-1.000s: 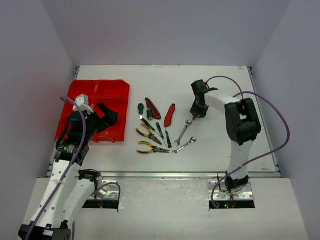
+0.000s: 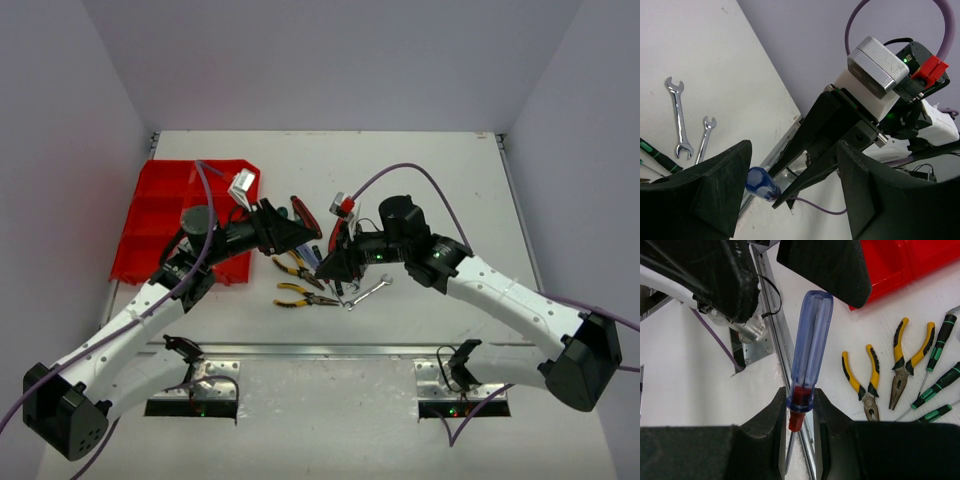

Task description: Sort the tools into containers

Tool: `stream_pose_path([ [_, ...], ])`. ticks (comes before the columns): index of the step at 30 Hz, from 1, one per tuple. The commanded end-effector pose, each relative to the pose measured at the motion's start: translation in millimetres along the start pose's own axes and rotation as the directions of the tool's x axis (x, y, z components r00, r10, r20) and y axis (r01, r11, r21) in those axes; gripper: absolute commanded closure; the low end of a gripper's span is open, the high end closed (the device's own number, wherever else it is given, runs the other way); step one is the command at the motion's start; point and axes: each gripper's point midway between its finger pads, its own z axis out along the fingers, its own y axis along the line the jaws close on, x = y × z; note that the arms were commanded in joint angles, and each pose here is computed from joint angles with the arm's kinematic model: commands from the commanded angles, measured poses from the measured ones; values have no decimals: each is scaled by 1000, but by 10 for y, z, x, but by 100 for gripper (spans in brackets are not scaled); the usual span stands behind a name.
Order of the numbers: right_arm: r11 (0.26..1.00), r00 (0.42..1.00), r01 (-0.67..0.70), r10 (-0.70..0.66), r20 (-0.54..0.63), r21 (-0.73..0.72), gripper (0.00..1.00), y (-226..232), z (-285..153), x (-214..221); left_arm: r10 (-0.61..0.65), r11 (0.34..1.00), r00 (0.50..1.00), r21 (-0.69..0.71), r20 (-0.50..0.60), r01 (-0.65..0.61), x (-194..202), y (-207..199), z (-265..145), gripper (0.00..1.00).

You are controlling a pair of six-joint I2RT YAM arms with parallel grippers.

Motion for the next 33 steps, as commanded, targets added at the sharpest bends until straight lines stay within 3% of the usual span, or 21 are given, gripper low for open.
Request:
stream_pose_path([
  [1,1000,997,-9,7,78,26,100,22,8,-325,16,999,999,46,51,-18,-74,-186,30,42],
  [4,999,995,-27,24,98,26,100,33,12,-393,10,999,999,34,47,-11,-33,-153,36,60],
  [6,999,992,-31,27,120,31,100,40,-3,-444,7,1000,999,25,45,-8,-27,-126,46,60],
  [8,999,989,-26,21,149,29,100,69,-33,-504,10,1000,999,12,40,-11,-14,-93,54,55],
  [11,1000,986,-21,18,165,19,100,108,-59,-548,14,1000,999,-7,40,-13,-14,-50,60,36],
  [16,1000,984,-18,13,178,24,100,127,-101,-567,34,997,998,-65,61,-30,-66,47,71,29],
  [22,1000,986,-24,21,166,20,100,138,-115,-498,59,995,994,-80,96,-52,-200,-14,67,0],
  [28,998,989,-47,40,142,48,100,35,-57,-371,90,993,982,-90,166,-76,-474,-212,53,0],
  [33,989,982,-77,54,178,128,100,-105,-86,-392,95,973,977,-227,189,-50,-521,25,-7,0],
])
